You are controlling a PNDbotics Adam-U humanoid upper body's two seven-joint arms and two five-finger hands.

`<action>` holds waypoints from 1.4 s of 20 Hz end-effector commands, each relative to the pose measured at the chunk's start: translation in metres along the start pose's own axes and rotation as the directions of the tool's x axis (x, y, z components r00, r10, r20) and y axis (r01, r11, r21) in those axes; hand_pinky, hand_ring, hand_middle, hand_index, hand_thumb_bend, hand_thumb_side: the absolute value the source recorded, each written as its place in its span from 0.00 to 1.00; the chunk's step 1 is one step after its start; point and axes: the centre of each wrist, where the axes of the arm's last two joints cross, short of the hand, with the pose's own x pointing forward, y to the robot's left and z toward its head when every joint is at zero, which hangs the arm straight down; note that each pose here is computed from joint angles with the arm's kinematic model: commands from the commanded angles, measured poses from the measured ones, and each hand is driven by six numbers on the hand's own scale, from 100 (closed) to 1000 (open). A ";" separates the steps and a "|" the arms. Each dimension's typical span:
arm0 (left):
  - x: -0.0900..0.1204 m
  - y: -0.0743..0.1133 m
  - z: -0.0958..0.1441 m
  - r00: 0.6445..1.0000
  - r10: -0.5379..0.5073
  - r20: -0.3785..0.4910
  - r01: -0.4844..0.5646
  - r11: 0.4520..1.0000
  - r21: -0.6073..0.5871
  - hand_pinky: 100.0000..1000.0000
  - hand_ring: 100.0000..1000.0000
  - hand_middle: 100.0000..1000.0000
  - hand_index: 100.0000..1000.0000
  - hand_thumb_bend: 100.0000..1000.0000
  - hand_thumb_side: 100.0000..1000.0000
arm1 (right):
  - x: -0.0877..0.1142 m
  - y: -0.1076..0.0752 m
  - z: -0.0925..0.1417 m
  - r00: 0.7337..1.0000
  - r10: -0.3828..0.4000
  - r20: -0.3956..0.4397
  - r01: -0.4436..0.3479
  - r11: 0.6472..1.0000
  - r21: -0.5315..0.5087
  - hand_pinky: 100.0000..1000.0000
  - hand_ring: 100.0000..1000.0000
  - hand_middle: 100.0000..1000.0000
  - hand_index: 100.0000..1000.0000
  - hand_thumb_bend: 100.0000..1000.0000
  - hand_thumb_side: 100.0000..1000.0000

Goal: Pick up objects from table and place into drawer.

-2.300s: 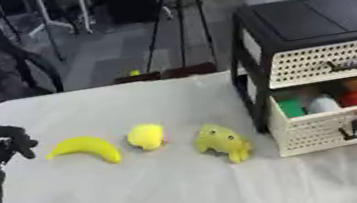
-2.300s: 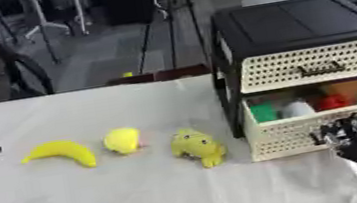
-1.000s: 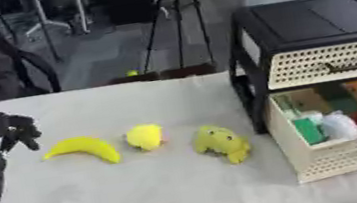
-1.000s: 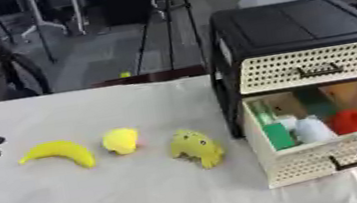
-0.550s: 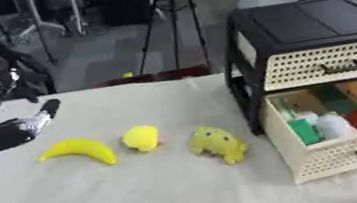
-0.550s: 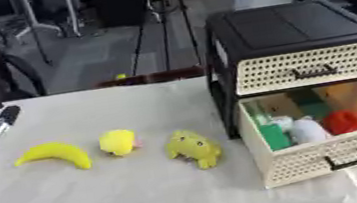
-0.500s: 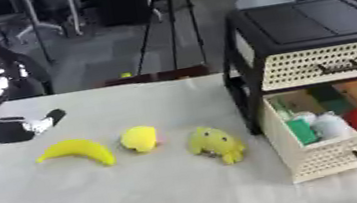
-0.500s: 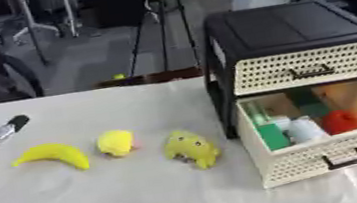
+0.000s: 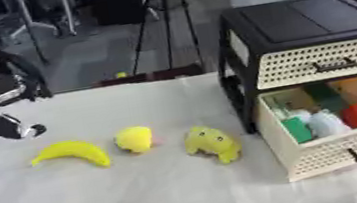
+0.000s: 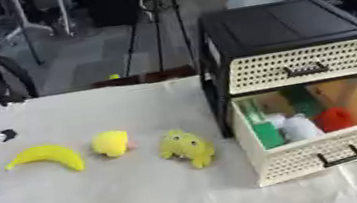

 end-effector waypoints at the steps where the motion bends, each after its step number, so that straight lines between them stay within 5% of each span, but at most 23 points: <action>1: -0.007 0.001 -0.004 1.000 -0.008 -0.016 0.008 1.000 -0.018 0.66 0.61 0.62 0.76 0.35 0.02 | 0.006 -0.011 -0.009 0.999 0.005 0.039 -0.004 1.000 -0.023 0.07 0.15 0.24 0.66 0.00 1.00; 15: 0.013 -0.034 -0.034 0.999 0.001 0.040 0.004 0.992 -0.129 0.64 0.56 0.56 0.71 0.31 0.02 | 0.009 -0.010 -0.012 0.999 -0.003 0.048 0.004 1.000 -0.023 0.06 0.14 0.24 0.66 0.00 1.00; 28: 0.012 -0.058 -0.039 1.000 0.019 -0.002 -0.019 0.989 -0.147 0.63 0.58 0.57 0.73 0.32 0.05 | 0.011 -0.010 -0.015 0.998 -0.003 0.058 0.005 1.000 -0.028 0.06 0.14 0.24 0.66 0.00 1.00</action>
